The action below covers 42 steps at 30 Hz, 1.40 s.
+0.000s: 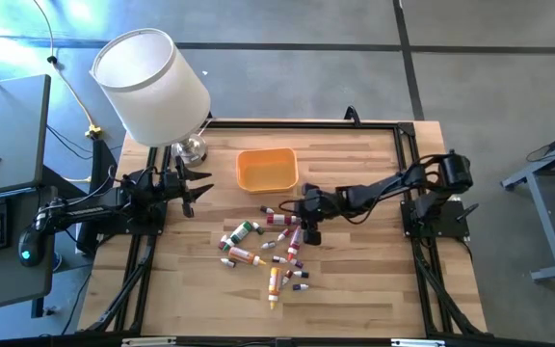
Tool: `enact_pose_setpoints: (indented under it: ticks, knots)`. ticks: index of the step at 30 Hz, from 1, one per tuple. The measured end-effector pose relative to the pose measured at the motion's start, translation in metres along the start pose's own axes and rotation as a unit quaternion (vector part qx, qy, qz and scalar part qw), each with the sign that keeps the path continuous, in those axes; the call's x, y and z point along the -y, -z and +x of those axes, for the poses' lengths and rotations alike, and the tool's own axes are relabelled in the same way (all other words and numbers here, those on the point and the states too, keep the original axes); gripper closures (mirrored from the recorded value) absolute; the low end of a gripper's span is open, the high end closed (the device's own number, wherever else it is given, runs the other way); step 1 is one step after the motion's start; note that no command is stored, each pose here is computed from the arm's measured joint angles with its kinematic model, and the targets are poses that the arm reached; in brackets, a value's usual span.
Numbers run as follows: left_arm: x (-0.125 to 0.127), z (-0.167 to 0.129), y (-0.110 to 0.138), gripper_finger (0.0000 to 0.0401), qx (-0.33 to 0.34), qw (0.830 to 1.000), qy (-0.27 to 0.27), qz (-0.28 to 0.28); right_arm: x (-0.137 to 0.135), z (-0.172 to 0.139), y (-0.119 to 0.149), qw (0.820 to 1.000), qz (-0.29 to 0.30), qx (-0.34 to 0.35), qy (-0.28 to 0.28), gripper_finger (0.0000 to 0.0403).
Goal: Pick & Place food coloring
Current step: Put the large red food coloring bottle into the bin
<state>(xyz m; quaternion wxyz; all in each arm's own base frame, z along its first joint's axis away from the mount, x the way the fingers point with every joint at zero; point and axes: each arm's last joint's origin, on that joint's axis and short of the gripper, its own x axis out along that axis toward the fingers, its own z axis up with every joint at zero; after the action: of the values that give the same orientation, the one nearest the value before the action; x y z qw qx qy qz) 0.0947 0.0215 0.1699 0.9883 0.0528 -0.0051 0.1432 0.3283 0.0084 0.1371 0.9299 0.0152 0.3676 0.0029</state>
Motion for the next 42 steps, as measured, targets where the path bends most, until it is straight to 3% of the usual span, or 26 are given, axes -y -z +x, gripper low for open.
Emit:
enact_pose_setpoints:
  ticks: [18,34,42]
  knots:
    - [0.000,0.000,-0.003,0.0256,0.013,1.000,-0.003,0.000,0.002,0.026,0.020,0.999,0.001,-0.034,0.007,0.0269]
    - [0.000,0.000,-0.002,0.0256,0.011,1.000,-0.002,-0.010,0.000,0.026,0.017,0.999,-0.035,-0.018,0.007,0.0273]
    - [0.000,0.000,-0.002,0.0256,0.013,0.994,0.000,-0.109,0.000,-0.001,-0.007,0.999,-0.031,0.037,0.024,0.0281]
